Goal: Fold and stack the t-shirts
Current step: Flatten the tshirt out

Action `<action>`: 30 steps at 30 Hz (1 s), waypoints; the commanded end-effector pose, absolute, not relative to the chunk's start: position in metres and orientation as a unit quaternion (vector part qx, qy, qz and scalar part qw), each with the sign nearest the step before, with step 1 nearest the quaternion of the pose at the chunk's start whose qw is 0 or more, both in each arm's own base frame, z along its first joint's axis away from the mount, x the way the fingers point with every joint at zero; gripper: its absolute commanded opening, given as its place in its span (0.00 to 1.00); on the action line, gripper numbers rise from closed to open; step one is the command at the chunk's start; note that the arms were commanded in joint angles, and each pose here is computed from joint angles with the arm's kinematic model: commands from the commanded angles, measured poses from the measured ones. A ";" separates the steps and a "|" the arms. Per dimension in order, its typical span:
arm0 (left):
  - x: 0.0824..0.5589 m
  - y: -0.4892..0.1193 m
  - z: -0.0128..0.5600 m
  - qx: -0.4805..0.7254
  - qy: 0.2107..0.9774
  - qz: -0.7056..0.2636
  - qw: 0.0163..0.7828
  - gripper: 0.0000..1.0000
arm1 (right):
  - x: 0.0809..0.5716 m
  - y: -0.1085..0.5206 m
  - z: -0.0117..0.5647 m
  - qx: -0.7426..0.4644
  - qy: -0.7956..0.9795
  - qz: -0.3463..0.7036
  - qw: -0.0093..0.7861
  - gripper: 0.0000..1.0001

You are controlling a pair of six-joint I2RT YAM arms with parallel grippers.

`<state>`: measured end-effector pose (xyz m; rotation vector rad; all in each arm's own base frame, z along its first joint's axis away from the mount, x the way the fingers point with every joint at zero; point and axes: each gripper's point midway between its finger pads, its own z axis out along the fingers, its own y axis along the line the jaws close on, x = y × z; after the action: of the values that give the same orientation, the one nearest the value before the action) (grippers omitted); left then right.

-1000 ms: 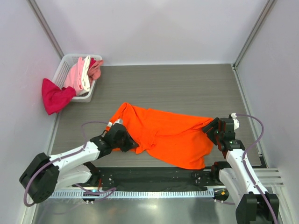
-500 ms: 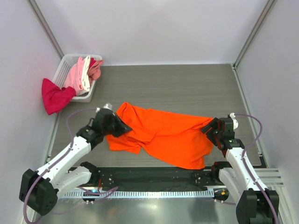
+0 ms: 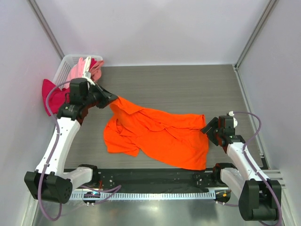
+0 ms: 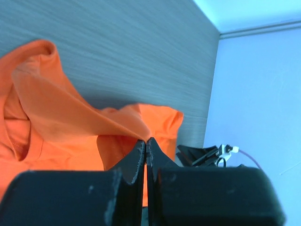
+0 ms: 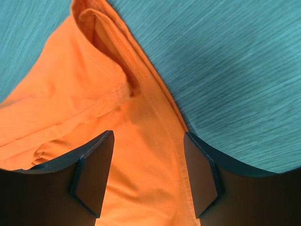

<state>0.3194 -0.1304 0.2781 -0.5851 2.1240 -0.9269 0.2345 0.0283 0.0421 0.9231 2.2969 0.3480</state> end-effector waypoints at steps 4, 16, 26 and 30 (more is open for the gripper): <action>0.315 -0.135 0.270 -0.209 0.839 -0.369 0.342 0.00 | 0.260 0.033 0.069 0.319 0.865 0.159 0.353 0.63; 0.316 -0.132 0.267 -0.208 0.839 -0.366 0.344 0.00 | 0.287 0.042 0.066 0.312 0.875 0.177 0.326 0.42; 0.316 -0.129 0.268 -0.207 0.839 -0.366 0.346 0.00 | 0.306 0.046 0.050 0.328 0.878 0.181 0.298 0.40; 0.318 -0.128 0.268 -0.209 0.839 -0.366 0.345 0.00 | 0.307 0.049 0.041 0.326 0.882 0.185 0.284 0.21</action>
<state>0.3188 -0.1258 0.2601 -0.5946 2.1919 -0.9206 0.2878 0.0462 0.0277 0.8896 2.4158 0.4463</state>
